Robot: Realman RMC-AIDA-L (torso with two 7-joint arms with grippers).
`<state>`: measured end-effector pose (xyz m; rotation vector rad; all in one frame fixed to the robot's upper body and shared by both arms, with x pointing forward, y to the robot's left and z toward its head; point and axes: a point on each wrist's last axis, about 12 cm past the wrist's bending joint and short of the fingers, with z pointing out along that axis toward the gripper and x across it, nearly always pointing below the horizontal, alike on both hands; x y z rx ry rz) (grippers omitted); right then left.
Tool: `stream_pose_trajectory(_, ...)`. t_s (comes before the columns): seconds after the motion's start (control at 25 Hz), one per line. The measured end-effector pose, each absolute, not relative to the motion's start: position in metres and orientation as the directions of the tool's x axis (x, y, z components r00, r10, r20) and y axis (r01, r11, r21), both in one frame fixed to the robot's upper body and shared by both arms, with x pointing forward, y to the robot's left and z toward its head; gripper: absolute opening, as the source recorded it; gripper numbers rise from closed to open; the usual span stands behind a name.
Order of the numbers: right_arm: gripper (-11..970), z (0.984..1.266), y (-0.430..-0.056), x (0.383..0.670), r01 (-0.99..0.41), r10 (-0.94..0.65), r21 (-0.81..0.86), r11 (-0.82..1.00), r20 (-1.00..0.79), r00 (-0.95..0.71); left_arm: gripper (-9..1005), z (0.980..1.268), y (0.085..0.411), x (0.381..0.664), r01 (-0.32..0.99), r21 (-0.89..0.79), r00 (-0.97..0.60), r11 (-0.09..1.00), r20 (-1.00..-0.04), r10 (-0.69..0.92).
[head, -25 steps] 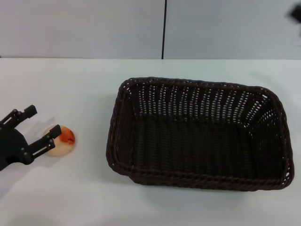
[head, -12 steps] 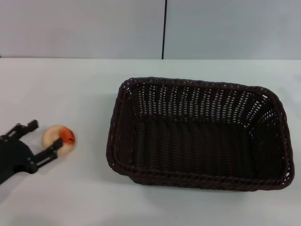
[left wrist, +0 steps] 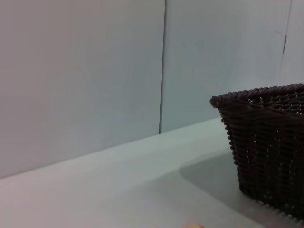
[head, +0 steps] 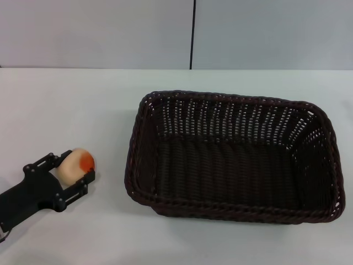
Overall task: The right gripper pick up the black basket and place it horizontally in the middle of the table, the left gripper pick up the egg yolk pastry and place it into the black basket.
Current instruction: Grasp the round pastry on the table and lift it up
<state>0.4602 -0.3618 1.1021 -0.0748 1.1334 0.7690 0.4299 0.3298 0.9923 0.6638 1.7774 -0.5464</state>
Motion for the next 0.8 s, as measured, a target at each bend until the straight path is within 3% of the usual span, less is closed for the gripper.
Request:
stream_pose_trajectory(0.04, 839, 1.101, -0.362, 0.46, -0.58, 0.515, 0.321, 0.748, -0.833, 0.202, 807, 0.992, 0.328, 0.43, 0.675, -0.008, -0.209, 0.738, -0.961, 0.181)
stream_pose_trajectory(0.28, 839, 1.091, -0.368, 0.456, -0.511, 0.518, 0.347, 0.786, -0.822, 0.238, 572, 0.99, 0.327, 0.429, 0.629, 0.053, -0.15, 0.775, -0.97, 0.189)
stream_pose_trajectory(0.8, 839, 1.08, -0.373, 0.451, -0.432, 0.554, 0.417, 0.799, -0.789, 0.264, 189, 0.994, 0.331, 0.435, 0.596, 0.057, -0.133, 0.801, -0.977, 0.169)
